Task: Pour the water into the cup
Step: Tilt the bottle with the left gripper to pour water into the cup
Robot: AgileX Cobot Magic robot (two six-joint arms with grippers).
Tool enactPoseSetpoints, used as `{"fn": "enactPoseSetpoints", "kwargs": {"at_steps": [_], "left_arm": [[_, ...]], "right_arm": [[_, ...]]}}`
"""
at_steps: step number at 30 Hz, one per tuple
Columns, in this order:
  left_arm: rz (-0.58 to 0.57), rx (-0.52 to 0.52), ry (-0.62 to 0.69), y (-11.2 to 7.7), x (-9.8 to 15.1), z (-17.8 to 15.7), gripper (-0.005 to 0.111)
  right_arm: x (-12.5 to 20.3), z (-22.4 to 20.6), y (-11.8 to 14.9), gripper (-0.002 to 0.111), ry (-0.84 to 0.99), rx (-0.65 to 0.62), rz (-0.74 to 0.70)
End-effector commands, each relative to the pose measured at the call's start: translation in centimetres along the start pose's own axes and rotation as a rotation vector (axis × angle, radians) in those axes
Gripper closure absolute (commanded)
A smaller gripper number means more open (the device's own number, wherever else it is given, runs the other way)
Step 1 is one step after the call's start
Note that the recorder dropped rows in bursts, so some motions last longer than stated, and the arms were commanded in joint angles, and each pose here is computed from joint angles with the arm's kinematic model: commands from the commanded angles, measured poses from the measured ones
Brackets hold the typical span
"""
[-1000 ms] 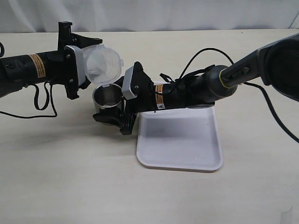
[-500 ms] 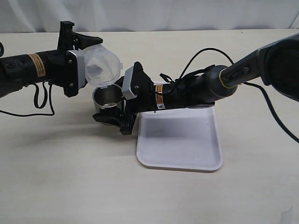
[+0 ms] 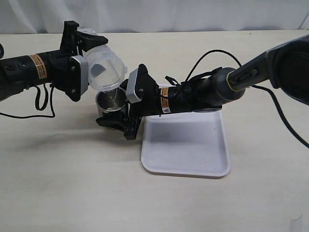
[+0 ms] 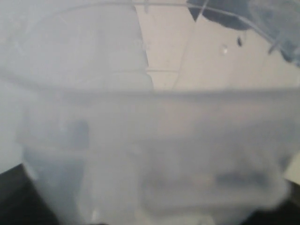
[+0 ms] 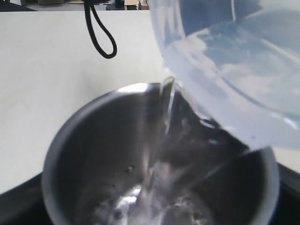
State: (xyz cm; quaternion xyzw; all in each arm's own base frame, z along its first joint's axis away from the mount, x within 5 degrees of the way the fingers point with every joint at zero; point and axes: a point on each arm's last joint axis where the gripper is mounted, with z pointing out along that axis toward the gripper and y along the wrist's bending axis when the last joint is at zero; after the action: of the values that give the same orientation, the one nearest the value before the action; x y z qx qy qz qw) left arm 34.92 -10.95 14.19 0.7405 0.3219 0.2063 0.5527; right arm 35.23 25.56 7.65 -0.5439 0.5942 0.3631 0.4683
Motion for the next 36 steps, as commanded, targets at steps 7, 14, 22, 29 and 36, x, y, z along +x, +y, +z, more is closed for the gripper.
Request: {"fn": "enactPoseSetpoints", "kwargs": {"at_steps": [7,14,22,29,36], "left_arm": [[0.032,-0.081,0.013,1.37,0.11,-0.12,0.107],[0.075,-0.088,0.024,1.44,0.19,-0.13,0.107],[0.105,-0.092,0.023,1.47,0.17,-0.13,0.107],[0.123,-0.091,0.024,1.47,0.17,-0.13,0.107],[0.152,-0.089,0.021,1.45,0.13,-0.13,0.107]], "right_arm": [[-0.48,0.01,-0.04,0.104,-0.023,-0.007,-0.012],[-0.48,0.01,-0.04,0.104,-0.023,-0.007,-0.012],[-0.48,0.01,-0.04,0.104,-0.023,-0.007,-0.012],[-0.41,0.01,-0.27,0.104,-0.015,0.018,0.001],[-0.28,0.01,-0.34,0.104,-0.001,0.025,0.001]]}}
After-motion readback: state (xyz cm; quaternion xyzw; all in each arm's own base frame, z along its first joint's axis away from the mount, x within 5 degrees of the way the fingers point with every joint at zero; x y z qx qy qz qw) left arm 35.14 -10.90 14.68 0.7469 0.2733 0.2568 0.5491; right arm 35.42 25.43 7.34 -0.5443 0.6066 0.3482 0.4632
